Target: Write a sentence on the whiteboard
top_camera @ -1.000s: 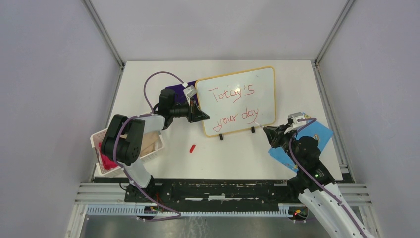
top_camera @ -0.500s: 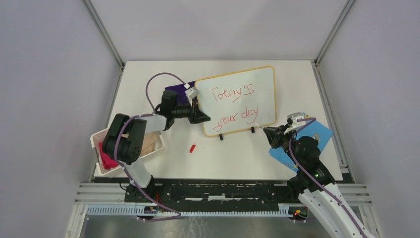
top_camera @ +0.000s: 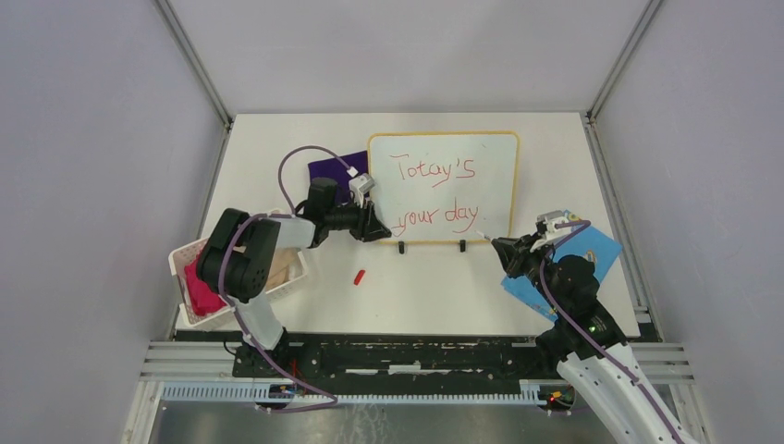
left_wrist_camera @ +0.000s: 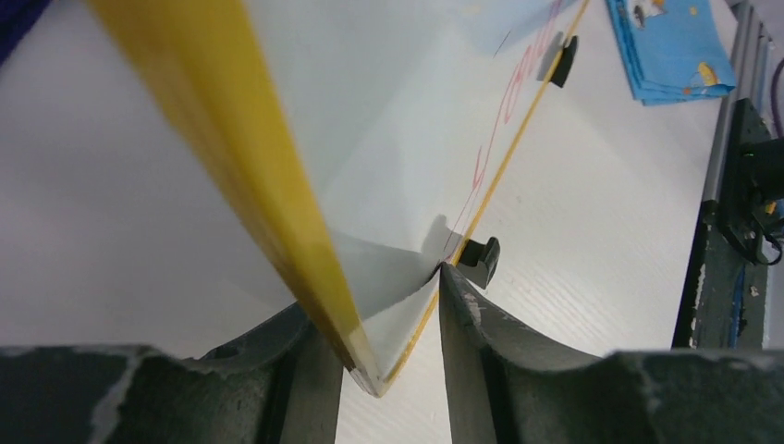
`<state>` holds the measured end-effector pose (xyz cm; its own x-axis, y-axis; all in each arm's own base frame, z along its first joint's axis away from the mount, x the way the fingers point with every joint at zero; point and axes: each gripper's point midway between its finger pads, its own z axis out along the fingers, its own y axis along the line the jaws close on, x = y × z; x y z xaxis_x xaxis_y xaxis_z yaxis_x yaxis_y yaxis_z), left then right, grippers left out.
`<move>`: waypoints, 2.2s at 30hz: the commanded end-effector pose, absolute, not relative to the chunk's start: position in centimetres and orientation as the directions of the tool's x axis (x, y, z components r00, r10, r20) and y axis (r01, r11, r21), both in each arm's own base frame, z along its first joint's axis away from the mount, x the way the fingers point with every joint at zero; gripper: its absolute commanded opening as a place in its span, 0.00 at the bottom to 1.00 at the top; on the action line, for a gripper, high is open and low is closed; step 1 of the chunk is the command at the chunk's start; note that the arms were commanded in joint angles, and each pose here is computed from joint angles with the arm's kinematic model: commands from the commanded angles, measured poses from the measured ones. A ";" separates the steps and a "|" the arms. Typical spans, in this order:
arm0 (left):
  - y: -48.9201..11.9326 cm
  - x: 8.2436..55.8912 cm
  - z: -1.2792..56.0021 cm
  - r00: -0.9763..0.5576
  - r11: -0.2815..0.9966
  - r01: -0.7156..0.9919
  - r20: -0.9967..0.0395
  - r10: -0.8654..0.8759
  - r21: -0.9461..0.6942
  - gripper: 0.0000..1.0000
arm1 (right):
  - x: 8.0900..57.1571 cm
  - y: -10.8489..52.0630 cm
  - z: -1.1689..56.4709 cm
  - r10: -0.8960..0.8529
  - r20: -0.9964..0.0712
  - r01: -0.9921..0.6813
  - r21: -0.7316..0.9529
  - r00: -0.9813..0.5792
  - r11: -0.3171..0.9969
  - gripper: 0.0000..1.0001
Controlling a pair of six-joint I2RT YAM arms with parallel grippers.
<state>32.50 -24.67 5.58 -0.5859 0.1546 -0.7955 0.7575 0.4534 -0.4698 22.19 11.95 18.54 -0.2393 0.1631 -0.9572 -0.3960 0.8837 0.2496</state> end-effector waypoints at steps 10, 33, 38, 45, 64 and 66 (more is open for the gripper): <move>-23.1 33.0 4.2 -0.576 0.532 0.740 -0.796 0.188 -0.410 0.54 | 22.2 11.6 21.4 0.182 -0.970 -0.405 0.234 -0.163 0.884 0.00; -19.6 33.1 8.0 -0.580 0.719 0.608 -0.807 0.113 -0.336 1.00 | 21.9 12.0 22.1 0.198 -0.971 -0.431 0.237 -0.134 0.871 0.00; -16.8 33.3 10.4 -0.546 0.825 0.508 -0.833 0.086 -0.247 1.00 | 21.7 12.2 22.4 0.207 -0.971 -0.444 0.240 -0.122 0.863 0.00; -8.5 33.3 16.0 -0.522 0.978 -0.048 -0.829 -0.199 -0.204 1.00 | 21.5 12.4 23.0 0.171 -0.979 -0.462 0.201 -0.108 0.864 0.00; -5.2 29.1 25.4 -0.244 0.958 -0.119 -0.928 -0.281 -0.259 1.00 | 24.7 13.5 26.9 0.067 -0.997 -0.438 0.079 -0.043 0.896 0.00; -7.3 28.1 25.7 -0.259 0.971 0.043 -0.941 -0.218 -0.236 1.00 | 24.9 14.1 27.4 0.067 -0.997 -0.450 0.077 -0.038 0.890 0.00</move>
<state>29.18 -4.81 23.54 -0.3138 -0.2780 -0.9079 -0.1606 0.9579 -0.2378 24.05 13.39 21.80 -0.1809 0.0056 -0.9835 -0.4381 0.8948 0.0856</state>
